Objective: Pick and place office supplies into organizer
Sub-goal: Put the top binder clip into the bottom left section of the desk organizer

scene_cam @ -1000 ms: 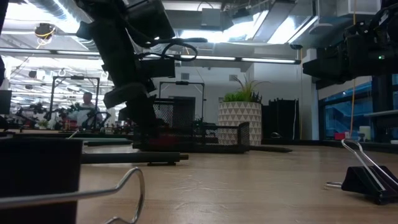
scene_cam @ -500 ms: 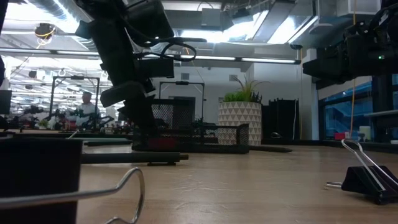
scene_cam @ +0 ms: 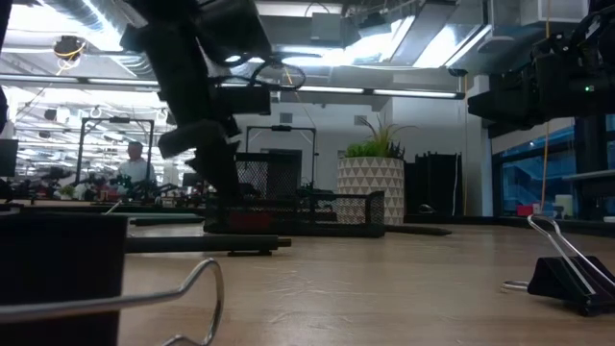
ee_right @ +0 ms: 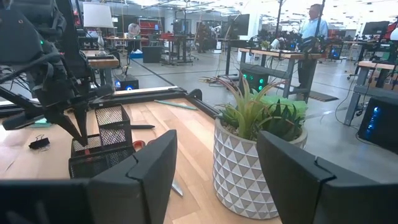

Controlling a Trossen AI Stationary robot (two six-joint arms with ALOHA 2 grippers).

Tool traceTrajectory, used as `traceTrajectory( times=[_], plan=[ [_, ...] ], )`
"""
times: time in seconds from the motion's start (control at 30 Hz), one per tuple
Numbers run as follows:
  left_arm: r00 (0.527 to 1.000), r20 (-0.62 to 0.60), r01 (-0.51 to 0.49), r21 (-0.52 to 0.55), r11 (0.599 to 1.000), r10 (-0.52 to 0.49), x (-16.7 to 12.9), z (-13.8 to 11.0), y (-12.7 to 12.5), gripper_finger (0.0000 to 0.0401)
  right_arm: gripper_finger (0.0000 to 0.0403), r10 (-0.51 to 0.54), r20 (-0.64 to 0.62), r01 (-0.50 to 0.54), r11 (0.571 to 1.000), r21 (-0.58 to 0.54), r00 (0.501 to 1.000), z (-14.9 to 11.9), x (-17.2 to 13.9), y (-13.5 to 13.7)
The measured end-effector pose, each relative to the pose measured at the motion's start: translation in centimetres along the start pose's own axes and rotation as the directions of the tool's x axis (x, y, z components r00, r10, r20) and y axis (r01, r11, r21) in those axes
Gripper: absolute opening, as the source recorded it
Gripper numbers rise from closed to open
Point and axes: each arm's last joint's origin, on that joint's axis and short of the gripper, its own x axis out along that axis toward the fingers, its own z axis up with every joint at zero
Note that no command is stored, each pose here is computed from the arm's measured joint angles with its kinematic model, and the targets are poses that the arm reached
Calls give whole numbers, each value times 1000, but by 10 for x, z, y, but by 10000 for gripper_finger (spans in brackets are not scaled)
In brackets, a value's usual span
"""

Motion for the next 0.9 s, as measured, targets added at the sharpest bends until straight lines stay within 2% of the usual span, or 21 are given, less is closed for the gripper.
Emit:
traceTrajectory(
  times=[0.27, 0.4, 0.57, 0.67, 0.9],
  plan=[
    [998, -52, 29, 30, 999, -27, -18, 10, -8, 33, 224, 0, 0, 0, 1000, 1, 1000, 0, 0, 0],
    [980, -139, 153, 53, 987, -144, -26, 7, -18, 56, 224, 0, 0, 0, 1000, 4, 1000, 0, 0, 0],
    [921, -200, 332, -52, 942, -335, -33, 5, -28, 89, 224, 0, 0, 0, 1000, 4, 1000, 0, 0, 0],
    [920, -202, 336, -33, 941, -336, -34, 4, -31, 108, 224, 0, 0, 0, 1000, 4, 1000, 0, 0, 0],
    [922, -228, 348, 138, 927, -312, -37, 0, -35, 143, 224, 0, 0, 0, 1000, 27, 1000, 0, 0, 0]
  ],
)
